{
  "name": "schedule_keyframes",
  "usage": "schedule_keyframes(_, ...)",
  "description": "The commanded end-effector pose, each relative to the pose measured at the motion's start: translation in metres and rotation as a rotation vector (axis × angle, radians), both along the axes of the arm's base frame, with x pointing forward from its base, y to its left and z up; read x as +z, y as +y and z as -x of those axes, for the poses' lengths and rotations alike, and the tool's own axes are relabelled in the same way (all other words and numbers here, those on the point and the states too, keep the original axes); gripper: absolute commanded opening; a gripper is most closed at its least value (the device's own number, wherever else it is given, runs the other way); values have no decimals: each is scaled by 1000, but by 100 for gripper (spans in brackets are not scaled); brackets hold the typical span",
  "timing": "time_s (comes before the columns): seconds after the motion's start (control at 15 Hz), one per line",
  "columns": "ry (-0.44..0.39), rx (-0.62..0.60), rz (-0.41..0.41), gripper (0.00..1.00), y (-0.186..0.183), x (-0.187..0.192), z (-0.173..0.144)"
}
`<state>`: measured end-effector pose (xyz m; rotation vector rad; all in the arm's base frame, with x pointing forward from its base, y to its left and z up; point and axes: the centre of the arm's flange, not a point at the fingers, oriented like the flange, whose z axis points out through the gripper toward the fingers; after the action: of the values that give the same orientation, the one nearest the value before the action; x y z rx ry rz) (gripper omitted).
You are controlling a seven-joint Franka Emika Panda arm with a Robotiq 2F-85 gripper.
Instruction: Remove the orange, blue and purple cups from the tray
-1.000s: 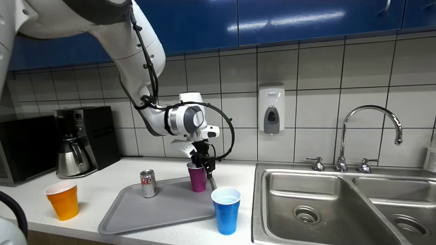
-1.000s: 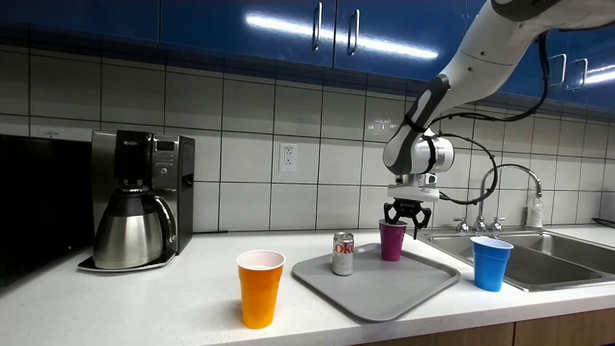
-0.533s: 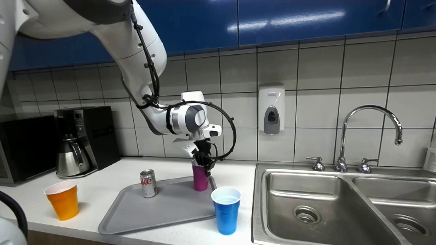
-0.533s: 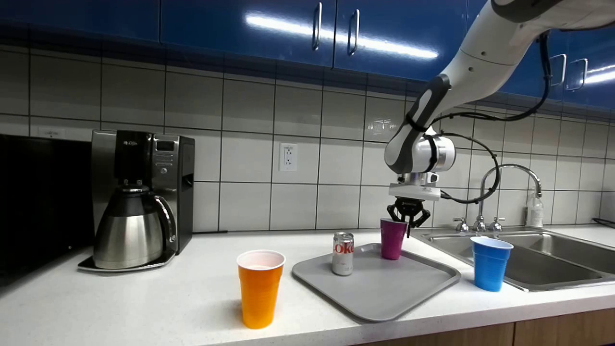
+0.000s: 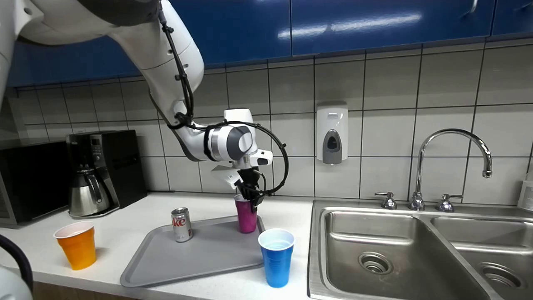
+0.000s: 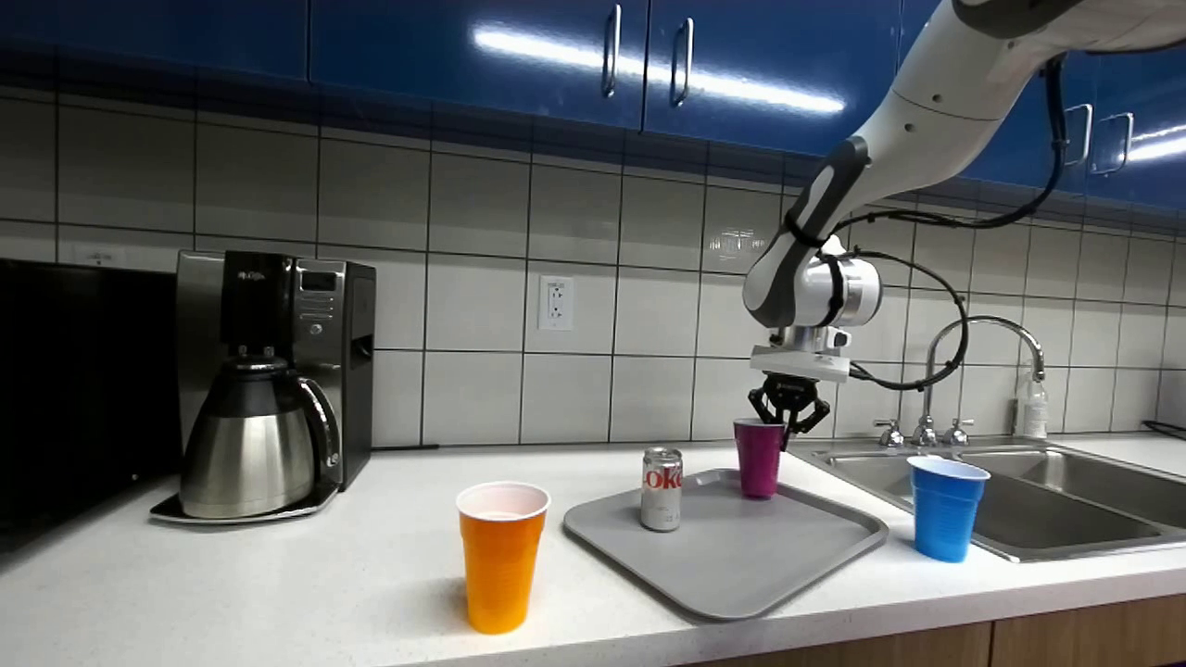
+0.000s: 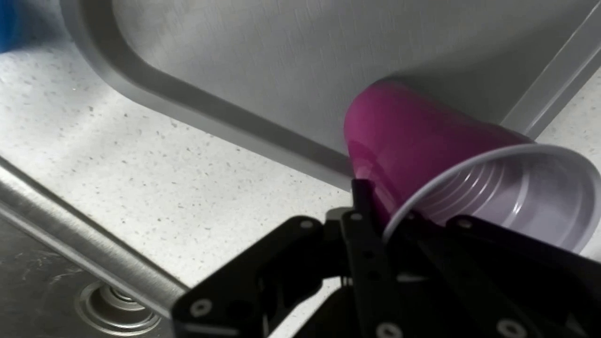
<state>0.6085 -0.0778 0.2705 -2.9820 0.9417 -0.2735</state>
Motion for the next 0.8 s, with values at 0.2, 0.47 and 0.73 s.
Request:
schedule_keyframes(0.2,-61,-22,-27,1,-11,43,14)
schedule_keyframes(0.47,-80,-45,-13,1,-24,57,22)
schedule_keyframes(0.73,-83,-80,0,1,-43,62,33)
